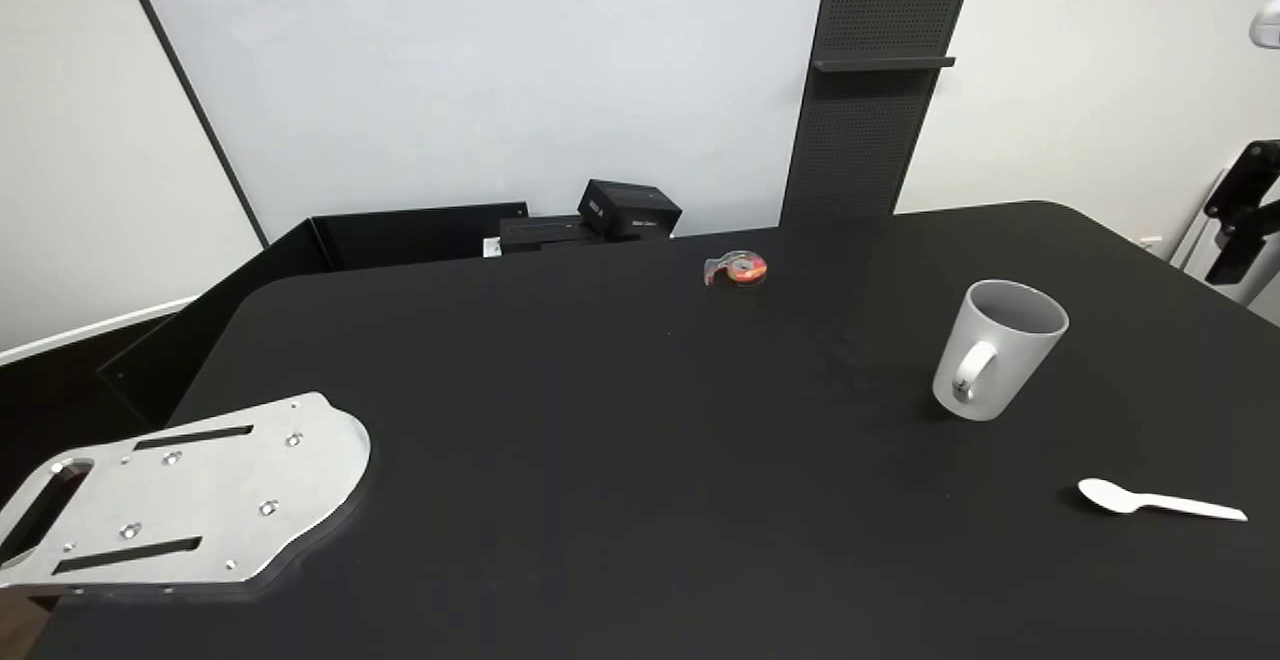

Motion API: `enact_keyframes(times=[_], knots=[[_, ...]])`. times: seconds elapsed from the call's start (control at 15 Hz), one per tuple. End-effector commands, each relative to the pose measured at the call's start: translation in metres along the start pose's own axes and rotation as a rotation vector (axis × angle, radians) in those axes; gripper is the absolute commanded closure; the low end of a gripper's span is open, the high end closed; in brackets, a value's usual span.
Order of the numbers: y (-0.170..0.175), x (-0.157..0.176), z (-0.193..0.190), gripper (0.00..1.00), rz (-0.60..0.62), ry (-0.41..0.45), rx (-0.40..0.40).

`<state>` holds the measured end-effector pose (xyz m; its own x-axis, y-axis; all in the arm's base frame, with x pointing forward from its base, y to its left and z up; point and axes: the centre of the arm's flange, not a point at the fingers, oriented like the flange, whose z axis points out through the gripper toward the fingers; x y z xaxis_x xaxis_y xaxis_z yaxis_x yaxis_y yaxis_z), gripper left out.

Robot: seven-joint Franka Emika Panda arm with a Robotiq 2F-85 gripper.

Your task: Pick up the white spoon from the table and put it in the mug cup

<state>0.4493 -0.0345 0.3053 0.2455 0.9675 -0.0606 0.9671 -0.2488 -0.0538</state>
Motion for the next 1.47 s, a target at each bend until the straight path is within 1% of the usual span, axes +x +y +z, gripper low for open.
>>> enact_keyframes(times=[0.0,0.2,0.27,0.4,0.6,0.93,1.13,1.27,1.4], knots=[[0.000,0.000,0.000,0.00,0.000,0.000,0.000],[0.000,0.000,0.000,0.00,0.000,0.000,0.000],[0.000,-0.002,0.005,0.00,0.050,-0.030,-0.013],[-0.001,-0.008,0.014,0.00,0.105,-0.049,-0.025],[0.000,-0.016,0.029,0.00,0.143,-0.029,-0.070],[-0.001,-0.024,0.055,0.00,0.134,-0.040,-0.074],[0.001,-0.026,0.068,0.00,0.122,-0.058,-0.053],[0.000,-0.025,0.077,0.00,0.092,-0.056,-0.046],[-0.002,-0.021,0.087,0.00,0.045,-0.062,-0.059]])
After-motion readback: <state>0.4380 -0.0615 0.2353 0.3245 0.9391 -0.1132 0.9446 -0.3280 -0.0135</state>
